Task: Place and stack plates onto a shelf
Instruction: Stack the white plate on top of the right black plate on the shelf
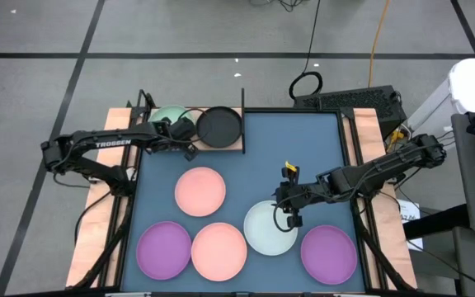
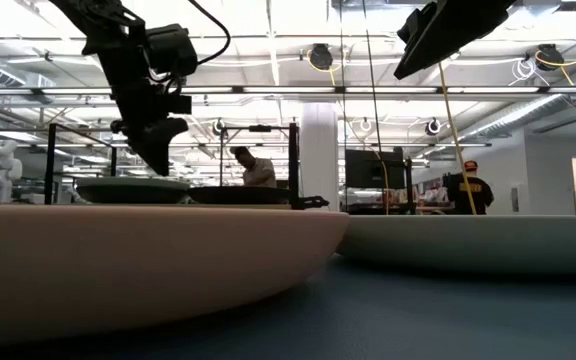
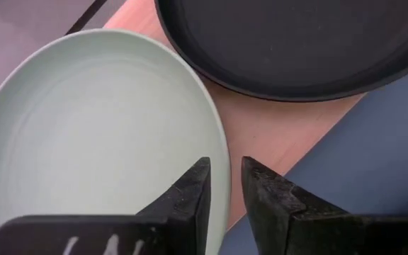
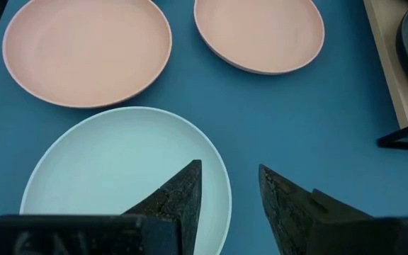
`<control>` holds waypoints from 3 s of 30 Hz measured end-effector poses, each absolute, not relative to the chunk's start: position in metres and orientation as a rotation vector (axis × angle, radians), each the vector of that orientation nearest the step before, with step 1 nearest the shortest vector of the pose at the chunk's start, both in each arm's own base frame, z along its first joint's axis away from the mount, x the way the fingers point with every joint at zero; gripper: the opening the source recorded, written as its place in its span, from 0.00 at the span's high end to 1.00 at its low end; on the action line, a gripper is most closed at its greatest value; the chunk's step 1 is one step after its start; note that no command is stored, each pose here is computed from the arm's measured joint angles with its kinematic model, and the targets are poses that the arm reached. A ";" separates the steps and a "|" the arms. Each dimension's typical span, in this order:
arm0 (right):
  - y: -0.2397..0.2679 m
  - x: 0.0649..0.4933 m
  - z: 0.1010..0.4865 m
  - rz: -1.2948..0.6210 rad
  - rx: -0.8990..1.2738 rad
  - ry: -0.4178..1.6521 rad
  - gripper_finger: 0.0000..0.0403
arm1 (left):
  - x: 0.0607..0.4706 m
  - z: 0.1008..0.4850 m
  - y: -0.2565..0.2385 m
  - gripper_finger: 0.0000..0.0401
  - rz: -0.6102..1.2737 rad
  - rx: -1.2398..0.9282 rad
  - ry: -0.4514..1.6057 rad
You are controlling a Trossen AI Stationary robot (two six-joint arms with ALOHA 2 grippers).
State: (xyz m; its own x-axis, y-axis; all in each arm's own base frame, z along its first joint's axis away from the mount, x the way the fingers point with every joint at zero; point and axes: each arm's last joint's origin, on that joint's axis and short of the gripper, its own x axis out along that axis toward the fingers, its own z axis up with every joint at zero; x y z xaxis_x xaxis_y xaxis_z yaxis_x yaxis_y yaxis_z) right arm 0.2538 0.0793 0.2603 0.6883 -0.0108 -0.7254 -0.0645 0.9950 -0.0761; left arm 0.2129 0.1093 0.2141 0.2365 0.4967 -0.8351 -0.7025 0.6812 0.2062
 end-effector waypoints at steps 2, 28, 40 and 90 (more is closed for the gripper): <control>0.079 0.254 0.260 0.031 -0.099 0.811 0.69 | 0.212 0.215 0.109 0.78 0.833 -0.234 1.039; 0.112 0.248 0.263 0.208 0.173 0.816 0.69 | 0.225 0.277 -0.017 0.78 0.307 -0.039 0.584; 0.165 0.242 0.222 0.217 0.129 0.968 0.69 | 0.224 0.279 -0.036 0.78 0.219 -0.010 0.561; 0.193 0.254 0.170 0.228 -0.085 1.015 0.99 | 0.221 0.280 -0.055 0.78 0.192 -0.133 0.529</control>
